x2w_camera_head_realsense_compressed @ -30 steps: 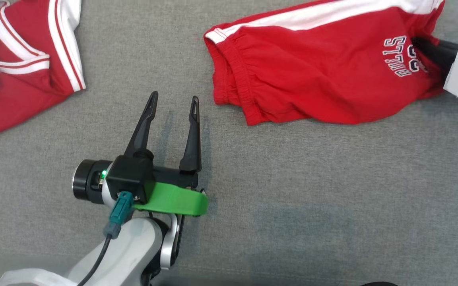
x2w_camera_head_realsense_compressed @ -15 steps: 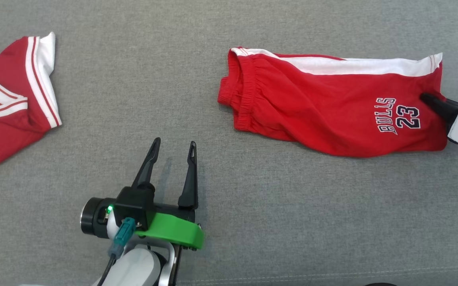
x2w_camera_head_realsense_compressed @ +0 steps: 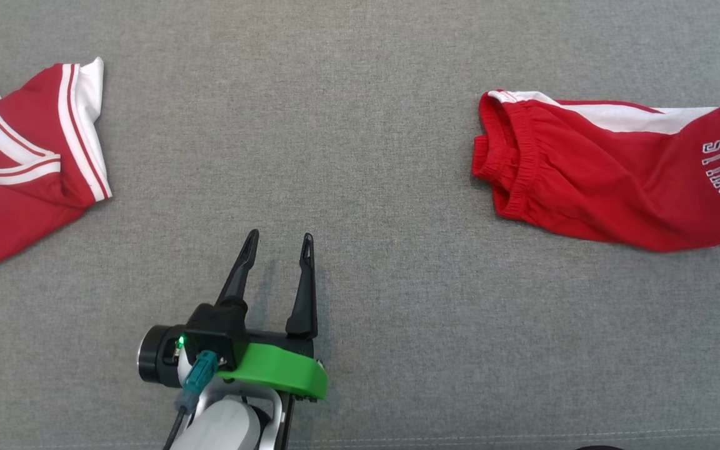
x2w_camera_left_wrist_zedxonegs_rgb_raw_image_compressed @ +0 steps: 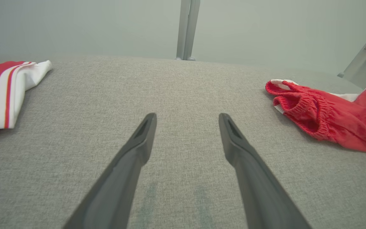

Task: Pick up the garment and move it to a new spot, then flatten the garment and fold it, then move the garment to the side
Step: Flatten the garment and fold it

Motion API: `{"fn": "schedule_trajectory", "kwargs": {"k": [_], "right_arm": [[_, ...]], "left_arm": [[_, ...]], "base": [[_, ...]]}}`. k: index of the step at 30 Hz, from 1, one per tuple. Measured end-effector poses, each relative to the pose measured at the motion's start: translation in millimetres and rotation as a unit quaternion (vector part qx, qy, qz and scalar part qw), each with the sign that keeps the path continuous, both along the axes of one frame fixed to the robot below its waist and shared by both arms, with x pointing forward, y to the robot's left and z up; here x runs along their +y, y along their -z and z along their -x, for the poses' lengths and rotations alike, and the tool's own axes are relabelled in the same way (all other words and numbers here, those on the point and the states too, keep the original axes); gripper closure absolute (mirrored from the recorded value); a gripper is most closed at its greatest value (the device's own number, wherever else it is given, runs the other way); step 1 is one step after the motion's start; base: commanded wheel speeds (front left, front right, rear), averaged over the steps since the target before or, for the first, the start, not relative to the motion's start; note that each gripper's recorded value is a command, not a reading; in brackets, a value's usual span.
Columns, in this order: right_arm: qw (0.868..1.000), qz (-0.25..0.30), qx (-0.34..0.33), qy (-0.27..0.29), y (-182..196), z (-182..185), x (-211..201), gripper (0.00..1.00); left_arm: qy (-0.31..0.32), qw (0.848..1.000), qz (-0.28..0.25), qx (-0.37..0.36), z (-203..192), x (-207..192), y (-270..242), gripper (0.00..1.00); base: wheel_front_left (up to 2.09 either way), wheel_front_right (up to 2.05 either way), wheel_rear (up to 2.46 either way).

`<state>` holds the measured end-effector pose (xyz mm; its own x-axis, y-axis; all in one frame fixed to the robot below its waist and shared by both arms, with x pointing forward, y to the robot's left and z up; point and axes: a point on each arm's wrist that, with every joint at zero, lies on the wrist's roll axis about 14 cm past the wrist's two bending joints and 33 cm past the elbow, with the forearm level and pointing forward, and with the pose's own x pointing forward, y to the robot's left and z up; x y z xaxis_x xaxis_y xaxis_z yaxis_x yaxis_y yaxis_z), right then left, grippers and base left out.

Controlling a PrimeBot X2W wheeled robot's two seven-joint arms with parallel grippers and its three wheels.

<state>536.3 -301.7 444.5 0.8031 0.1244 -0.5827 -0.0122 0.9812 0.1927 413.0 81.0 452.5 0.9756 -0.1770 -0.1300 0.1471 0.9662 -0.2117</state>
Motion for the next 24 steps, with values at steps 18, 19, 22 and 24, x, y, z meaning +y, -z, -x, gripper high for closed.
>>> {"fn": "schedule_trajectory", "kwargs": {"k": [18,19,22,24], "right_arm": [[0.968,-0.118,0.019,-0.220,20.3,5.5,225.7,1.00],[0.966,-0.122,0.017,-0.226,19.0,6.3,233.4,1.00],[0.963,-0.131,0.003,-0.234,11.4,6.1,248.6,1.00],[0.962,-0.129,-0.004,-0.240,7.4,7.4,254.8,1.00]], "left_arm": [[-0.024,1.000,0.007,-0.011,-8.3,11.0,-0.4,0.00],[-0.024,1.000,0.006,-0.012,-8.9,11.6,-0.6,0.00],[-0.026,1.000,0.005,-0.015,-10.0,12.4,-1.9,0.00],[-0.028,0.999,0.006,-0.016,-9.1,13.1,-2.3,0.00]], "base": [[0.00,0.00,0.00],[0.00,0.00,0.00],[0.00,0.00,0.00],[0.00,0.00,0.00]]}}
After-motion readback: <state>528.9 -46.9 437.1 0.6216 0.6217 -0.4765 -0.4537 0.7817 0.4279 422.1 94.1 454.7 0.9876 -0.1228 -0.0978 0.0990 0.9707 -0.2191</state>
